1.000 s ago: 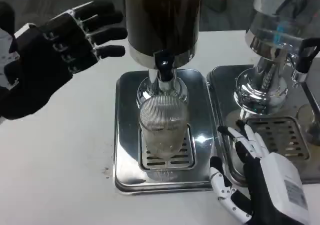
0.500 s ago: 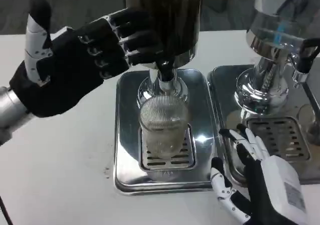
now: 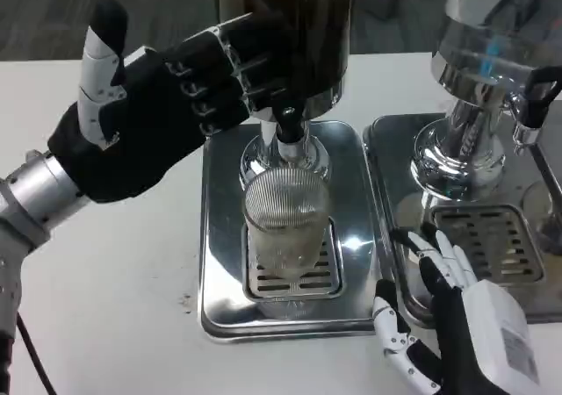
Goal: Grasp the cup under the faucet to collect the drink, then remove the cup.
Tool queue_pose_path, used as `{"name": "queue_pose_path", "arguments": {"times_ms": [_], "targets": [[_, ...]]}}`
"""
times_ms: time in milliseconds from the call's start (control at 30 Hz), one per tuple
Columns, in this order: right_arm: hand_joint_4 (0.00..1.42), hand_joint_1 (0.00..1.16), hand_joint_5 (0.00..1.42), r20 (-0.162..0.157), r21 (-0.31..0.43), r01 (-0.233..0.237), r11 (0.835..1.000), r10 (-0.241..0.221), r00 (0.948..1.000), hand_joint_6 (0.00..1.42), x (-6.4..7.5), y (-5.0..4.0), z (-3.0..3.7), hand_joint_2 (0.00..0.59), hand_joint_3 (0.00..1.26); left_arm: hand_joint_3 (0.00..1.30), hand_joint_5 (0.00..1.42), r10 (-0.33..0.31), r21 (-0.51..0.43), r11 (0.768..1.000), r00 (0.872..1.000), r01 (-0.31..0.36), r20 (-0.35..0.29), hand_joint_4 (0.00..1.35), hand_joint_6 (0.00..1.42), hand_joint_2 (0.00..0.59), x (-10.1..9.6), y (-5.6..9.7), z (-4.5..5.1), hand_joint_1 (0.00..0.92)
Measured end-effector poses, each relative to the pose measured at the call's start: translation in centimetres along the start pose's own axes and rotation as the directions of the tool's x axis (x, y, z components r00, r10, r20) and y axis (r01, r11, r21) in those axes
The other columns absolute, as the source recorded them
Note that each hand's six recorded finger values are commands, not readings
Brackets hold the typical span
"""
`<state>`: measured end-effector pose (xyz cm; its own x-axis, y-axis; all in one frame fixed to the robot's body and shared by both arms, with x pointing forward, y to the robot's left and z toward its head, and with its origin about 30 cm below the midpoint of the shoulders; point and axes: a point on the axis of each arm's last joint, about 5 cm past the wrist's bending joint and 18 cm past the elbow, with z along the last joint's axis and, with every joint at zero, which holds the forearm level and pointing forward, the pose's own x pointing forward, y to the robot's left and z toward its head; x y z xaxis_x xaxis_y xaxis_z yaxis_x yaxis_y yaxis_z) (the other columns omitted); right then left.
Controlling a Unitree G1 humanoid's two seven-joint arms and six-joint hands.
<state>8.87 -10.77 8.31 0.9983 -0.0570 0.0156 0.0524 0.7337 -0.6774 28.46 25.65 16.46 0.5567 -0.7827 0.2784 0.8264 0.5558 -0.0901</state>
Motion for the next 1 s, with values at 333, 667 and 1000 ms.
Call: {"name": "queue_pose_path", "arguments": {"times_ms": [333,667,1000], "targets": [[0.05,0.35,0.05,-0.008,0.012,0.001,1.000,-0.001,1.0000,0.20,0.0,0.11,0.07,0.526,0.21,0.20,0.07,-0.022,0.089,0.996,1.000,0.022,-0.002,0.04,0.12,0.082,1.5,-0.2,0.12,0.000],[0.06,0.34,0.06,-0.018,0.016,0.001,1.000,-0.001,0.9998,0.15,-0.2,0.17,0.04,0.539,0.21,0.20,0.07,-0.039,0.121,0.992,0.999,0.042,-0.028,0.04,0.12,0.082,2.3,-0.6,-0.96,0.000],[0.06,0.34,0.06,-0.032,0.017,0.004,1.000,-0.004,0.9995,0.15,-0.4,0.21,-0.06,0.548,0.21,0.20,0.07,-0.047,0.193,0.979,0.997,0.057,-0.053,0.04,0.12,0.082,3.0,-0.5,-1.25,0.000]]}}
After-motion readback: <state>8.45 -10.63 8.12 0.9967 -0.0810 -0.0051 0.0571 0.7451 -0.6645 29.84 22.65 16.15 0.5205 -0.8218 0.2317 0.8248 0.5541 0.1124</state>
